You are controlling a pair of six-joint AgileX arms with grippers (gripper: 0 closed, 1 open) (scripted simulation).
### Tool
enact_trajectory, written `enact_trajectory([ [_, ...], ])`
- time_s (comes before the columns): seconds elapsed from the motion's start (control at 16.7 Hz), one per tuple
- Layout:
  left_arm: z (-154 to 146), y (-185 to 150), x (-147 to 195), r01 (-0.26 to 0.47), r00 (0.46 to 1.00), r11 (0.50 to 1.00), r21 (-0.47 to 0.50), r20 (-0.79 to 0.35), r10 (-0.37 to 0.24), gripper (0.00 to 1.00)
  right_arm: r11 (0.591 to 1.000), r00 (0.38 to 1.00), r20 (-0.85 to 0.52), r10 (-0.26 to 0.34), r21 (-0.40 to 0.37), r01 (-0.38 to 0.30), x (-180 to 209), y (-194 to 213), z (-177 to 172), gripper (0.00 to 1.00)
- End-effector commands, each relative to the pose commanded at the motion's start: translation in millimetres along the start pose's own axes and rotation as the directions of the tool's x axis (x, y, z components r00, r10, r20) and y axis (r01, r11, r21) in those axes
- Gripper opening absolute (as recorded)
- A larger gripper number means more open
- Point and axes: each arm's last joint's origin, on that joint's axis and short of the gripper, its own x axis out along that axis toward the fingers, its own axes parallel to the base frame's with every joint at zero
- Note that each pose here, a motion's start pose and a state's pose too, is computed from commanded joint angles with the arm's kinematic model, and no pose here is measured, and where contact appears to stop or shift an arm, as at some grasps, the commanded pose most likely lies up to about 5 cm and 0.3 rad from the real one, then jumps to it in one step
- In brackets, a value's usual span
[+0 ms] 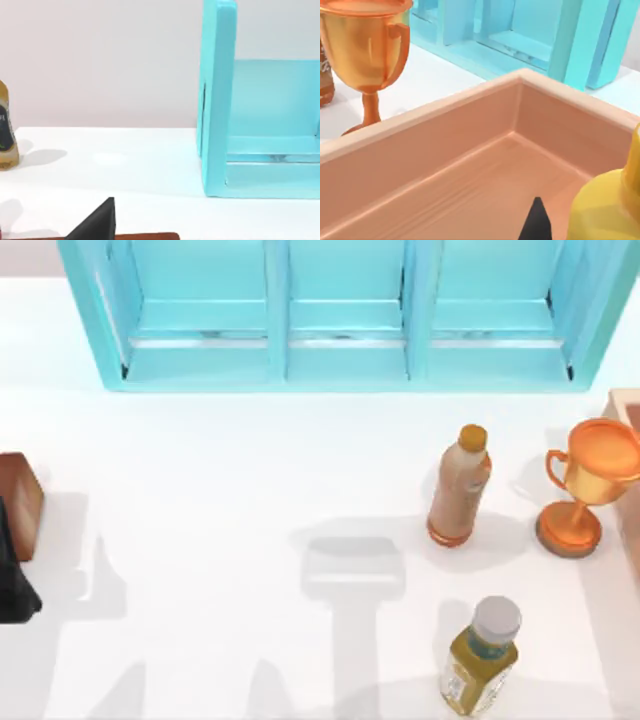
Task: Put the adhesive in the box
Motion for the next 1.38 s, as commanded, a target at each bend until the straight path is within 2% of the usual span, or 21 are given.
enact_trajectory([
  [0.24,0,0,0,0.000,1.000,1.000,0.000,0.000,0.000,1.00,0.998,1.000,-0.015,-0.025,-0.052,0.025,9,-3,0,0.00],
  [0.48,0,0,0,0.000,1.000,1.000,0.000,0.000,0.000,1.00,0.998,0.999,-0.003,-0.036,-0.055,0.035,22,-5,-3,0.00],
  [0.66,0,0,0,0.000,1.000,1.000,0.000,0.000,0.000,1.00,0.999,1.000,0.015,-0.027,-0.026,0.027,33,-4,-6,0.00],
  [1.08,0,0,0,0.000,1.000,1.000,0.000,0.000,0.000,1.00,0.995,0.999,0.044,0.022,0.096,-0.027,56,7,-18,0.00],
  [1.38,0,0,0,0.000,1.000,1.000,0.000,0.000,0.000,1.00,0.994,0.999,0.045,0.025,0.103,-0.030,57,8,-19,0.00],
])
